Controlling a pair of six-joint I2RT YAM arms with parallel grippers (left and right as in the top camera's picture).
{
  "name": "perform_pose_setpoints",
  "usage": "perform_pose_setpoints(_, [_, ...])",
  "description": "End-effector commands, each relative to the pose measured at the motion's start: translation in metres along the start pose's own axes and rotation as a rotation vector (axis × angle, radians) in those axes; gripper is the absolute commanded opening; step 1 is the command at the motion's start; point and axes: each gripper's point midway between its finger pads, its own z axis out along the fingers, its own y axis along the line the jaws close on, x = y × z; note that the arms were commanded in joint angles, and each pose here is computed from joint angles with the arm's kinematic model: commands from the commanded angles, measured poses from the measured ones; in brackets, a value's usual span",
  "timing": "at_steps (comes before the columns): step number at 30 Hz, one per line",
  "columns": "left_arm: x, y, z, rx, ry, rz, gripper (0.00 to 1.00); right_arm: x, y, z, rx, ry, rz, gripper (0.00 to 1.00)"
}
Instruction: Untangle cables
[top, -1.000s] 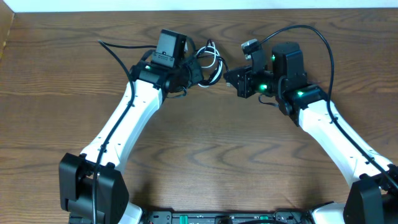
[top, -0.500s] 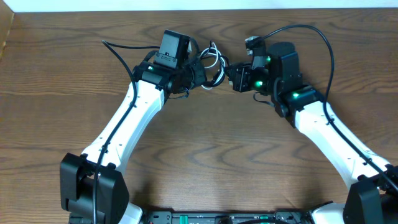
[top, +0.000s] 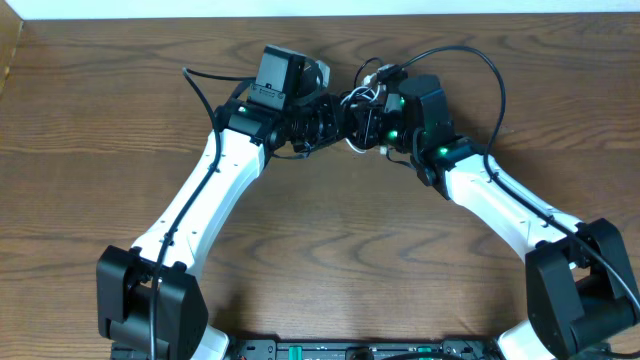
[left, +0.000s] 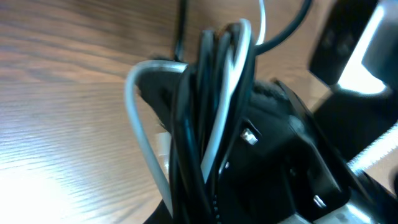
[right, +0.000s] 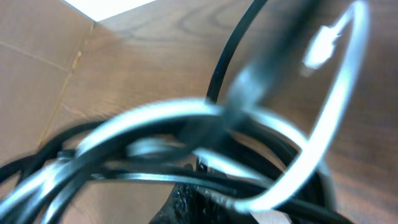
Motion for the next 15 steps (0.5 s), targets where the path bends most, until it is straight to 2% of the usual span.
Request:
perform_pose_setpoints(1, [0.020,-0.048,-0.012,0.237,0.123,0.066,0.07,-0.005,-0.003,0.007,0.005,-0.027,0.013,0.01])
perform_pose_setpoints(5, [0.023,-0.053,-0.014,0.269,0.139,0.085,0.07,-0.010,-0.001,0.007,-0.004,-0.046,0.005,0.03])
perform_pose_setpoints(6, [0.021,-0.052,-0.013,0.265,0.132,0.100,0.07,-0.010,-0.002,0.007,-0.003,-0.046,0.006,0.13])
perform_pose_setpoints(8, [0.015,-0.046,-0.012,0.230,0.100,0.102,0.08,-0.008,-0.005,0.006,0.000,-0.033,0.013,0.50])
perform_pose_setpoints(12, [-0.001,-0.030,-0.012,0.153,0.025,0.092,0.07,-0.006,0.008,-0.002,-0.110,0.019,0.021,0.69])
perform_pose_setpoints(15, [-0.010,-0.021,-0.014,0.114,-0.014,0.107,0.07,-0.014,0.014,-0.015,-0.169,0.025,0.026,0.75])
